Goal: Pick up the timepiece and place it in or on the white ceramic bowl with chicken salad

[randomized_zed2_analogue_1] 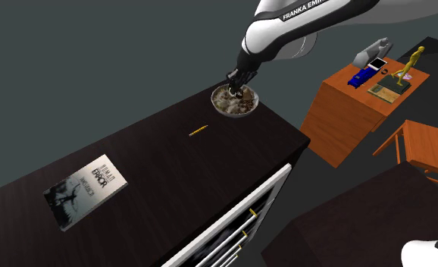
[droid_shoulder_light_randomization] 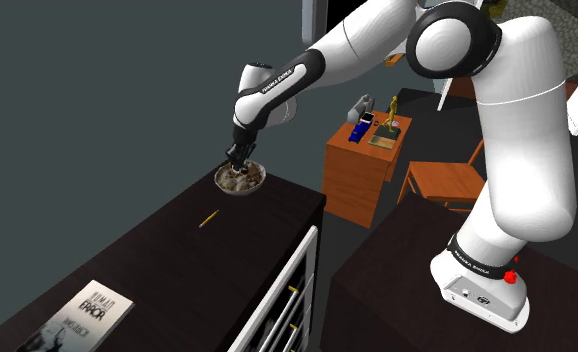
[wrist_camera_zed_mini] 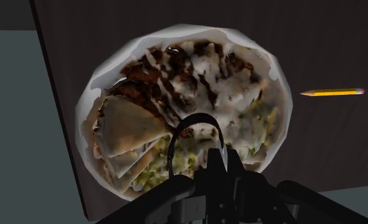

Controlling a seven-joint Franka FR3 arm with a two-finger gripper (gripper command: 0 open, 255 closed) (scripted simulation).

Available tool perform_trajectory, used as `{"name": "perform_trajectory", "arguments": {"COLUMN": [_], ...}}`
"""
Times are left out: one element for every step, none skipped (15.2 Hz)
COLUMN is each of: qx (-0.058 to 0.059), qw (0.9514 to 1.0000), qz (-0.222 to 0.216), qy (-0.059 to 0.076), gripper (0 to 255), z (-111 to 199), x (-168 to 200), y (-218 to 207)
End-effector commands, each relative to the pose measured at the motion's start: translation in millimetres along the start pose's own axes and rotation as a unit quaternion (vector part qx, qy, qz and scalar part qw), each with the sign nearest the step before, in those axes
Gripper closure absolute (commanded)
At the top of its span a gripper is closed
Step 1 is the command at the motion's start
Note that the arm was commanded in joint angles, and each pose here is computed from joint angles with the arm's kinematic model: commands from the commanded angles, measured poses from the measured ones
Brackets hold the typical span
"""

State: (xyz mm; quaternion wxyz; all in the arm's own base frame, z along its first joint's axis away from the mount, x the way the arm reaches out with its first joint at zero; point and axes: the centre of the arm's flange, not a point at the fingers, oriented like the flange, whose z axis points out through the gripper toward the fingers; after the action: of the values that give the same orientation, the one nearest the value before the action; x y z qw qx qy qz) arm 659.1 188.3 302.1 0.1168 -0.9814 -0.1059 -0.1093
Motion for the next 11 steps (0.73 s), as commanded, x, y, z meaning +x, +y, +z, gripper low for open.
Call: {"name": "perform_trajectory", "arguments": {"qx": [0.0,0.0,0.0,0.0,0.0,0.0,0.0,0.0,0.0,0.0,0.0], "qw": [1.0,1.0,1.0,1.0,1.0,1.0,1.0,1.0,1.0,1.0,1.0], "qz": [0.0,0.0,0.0,0.0,0.0,0.0,0.0,0.0,0.0,0.0,0.0], "qy": [0.0,0.0,0.0,0.0,0.0,0.0,0.0,0.0,0.0,0.0,0.0], "gripper": [255,255,255,255,0,0,0,0,0,0,0], "z": [0.3,0.3,0.3,0.3,0.3,0.3,0.3,0.3,0.3,0.3,-12.9], "x": [-0.1,-0.1,-0.1,-0.1,-0.1,-0.1,-0.1,-0.1,-0.1,-0.1,-0.1], "y": [0.0,0.0,0.0,0.0,0.0,0.0,0.0,0.0,0.0,0.0,0.0]}}
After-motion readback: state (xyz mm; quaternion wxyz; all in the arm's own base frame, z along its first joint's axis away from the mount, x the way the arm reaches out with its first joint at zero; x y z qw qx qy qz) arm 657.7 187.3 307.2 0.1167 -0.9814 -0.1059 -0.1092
